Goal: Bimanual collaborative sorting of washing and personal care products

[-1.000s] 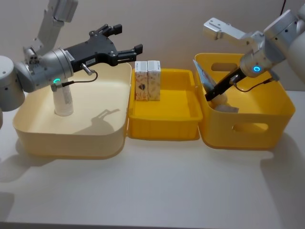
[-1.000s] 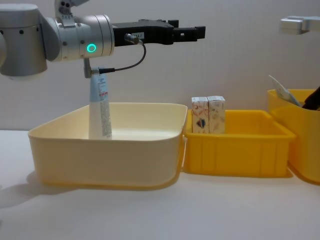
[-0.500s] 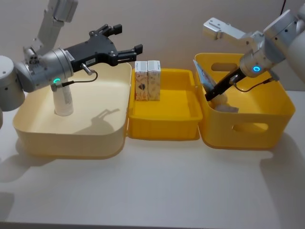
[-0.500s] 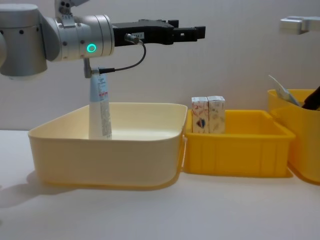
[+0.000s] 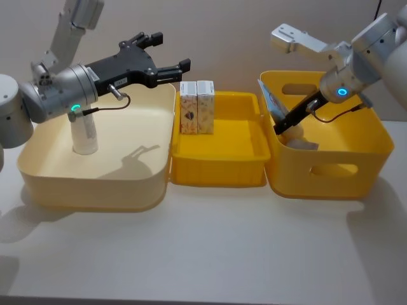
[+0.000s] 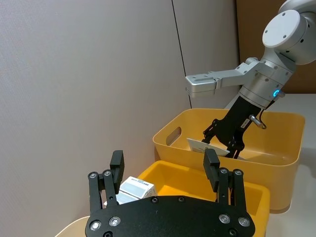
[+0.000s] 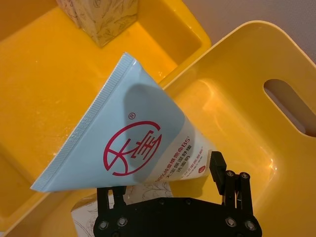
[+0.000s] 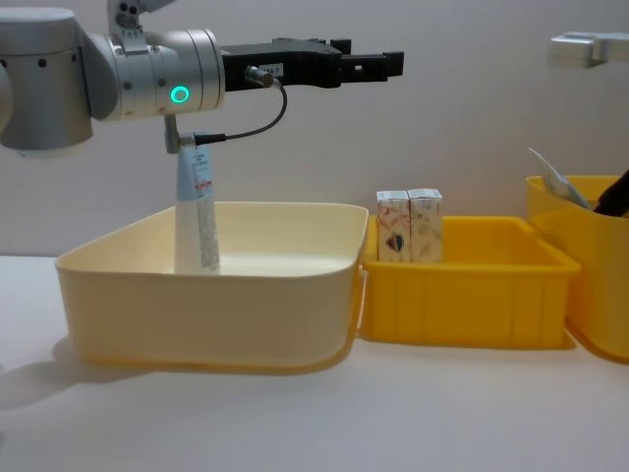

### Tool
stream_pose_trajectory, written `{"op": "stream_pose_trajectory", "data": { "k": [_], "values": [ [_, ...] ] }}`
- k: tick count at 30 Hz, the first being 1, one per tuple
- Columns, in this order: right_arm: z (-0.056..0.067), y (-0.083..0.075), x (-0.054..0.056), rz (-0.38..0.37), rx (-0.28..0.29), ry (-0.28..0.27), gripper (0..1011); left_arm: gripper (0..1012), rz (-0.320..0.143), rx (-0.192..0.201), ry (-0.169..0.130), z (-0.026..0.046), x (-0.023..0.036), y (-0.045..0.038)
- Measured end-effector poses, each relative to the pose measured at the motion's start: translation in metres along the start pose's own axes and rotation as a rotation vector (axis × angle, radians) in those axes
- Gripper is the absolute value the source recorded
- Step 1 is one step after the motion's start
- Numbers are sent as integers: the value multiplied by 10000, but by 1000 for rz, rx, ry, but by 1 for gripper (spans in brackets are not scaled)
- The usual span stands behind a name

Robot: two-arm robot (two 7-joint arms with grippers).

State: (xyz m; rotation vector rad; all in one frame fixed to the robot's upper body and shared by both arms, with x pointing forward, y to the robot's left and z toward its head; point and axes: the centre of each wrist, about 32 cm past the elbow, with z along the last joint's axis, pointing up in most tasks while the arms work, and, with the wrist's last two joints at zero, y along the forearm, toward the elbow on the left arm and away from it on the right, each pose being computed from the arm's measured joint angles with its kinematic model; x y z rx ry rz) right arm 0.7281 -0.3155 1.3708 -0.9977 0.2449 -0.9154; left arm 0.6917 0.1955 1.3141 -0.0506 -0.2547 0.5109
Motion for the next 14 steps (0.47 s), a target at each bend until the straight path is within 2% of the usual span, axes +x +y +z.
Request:
{"op": "stream_pose_trajectory", "data": {
  "k": [14],
  "values": [
    [1,3,-3,0,0,0,998,1002,0,0,0,0,0,0]
  ]
}}
